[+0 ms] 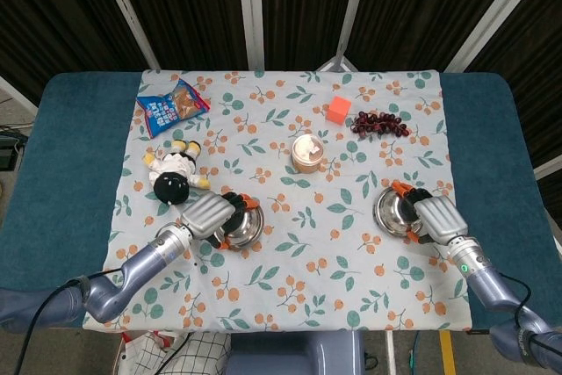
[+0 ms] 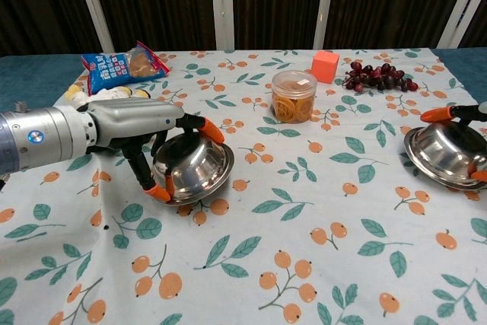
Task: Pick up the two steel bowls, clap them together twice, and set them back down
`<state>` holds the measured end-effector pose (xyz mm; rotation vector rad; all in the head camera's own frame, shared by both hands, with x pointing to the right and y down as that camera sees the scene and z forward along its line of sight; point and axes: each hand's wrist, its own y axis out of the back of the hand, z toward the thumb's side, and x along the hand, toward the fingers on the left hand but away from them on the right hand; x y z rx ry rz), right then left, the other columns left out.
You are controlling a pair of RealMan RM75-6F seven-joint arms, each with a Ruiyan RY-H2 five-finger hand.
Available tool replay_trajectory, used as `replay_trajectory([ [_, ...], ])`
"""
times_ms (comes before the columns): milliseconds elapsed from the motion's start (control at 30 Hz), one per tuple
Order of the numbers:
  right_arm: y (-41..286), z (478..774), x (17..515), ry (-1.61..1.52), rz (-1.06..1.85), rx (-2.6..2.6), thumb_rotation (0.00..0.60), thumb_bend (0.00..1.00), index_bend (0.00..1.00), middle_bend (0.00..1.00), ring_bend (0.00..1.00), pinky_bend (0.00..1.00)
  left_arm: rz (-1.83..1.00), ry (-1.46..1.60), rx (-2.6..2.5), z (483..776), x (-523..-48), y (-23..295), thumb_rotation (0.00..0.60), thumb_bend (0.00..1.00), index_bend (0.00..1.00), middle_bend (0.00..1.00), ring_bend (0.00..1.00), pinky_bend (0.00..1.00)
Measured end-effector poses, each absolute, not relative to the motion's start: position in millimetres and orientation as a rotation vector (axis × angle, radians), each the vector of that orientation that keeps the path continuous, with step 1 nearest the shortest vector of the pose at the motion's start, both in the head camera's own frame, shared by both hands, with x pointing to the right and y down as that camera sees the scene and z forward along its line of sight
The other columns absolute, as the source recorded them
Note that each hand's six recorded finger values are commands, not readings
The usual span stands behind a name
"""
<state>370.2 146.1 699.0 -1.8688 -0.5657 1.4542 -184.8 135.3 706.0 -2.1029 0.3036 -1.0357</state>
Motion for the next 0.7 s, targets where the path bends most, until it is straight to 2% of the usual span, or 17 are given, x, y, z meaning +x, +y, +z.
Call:
replay_trajectory([
  [67,147.6,698.9,369.0,-0.565,1.45,-1.877,0.6,0.45,0.08,0.28,0.37,0.76,-1.042,0.291,-2.1,707.3,-185.1,136.3,0.6,0.18,0.02,0.26,0.26,0.45],
  [100,148.3,698.8,368.3,-0.564,1.447,-1.882,0.6,0.45,0.02,0.23,0.32,0.72,-1.045,0.291,-2.101,707.8,-185.1,136.5,0.6,0.16,0.0,0.22,0.23,0.44],
  [300,153.0,695.3,362.8,-0.587,1.425,-1.936,0.6,0.43,0.0,0.02,0.13,0.58,-1.059,0.301,-2.093,709.0,-184.9,135.0,0.6,0.08,0.0,0.09,0.11,0.38],
  [367,154.7,693.1,360.1,-0.601,1.417,-1.966,0.6,0.41,0.0,0.0,0.08,0.54,-1.063,0.307,-2.092,708.8,-184.9,134.3,0.6,0.05,0.0,0.06,0.08,0.36],
  [500,158.7,687.8,355.3,-0.593,1.401,-2.021,0.6,0.39,0.0,0.0,0.05,0.52,-1.066,0.305,-2.101,707.7,-184.2,134.6,0.6,0.02,0.0,0.01,0.01,0.32],
  [700,165.1,682.9,345.4,-0.57,1.373,-2.093,0.6,0.36,0.0,0.0,0.04,0.52,-1.032,0.319,-2.104,703.2,-179.2,134.2,0.6,0.01,0.0,0.0,0.0,0.22],
])
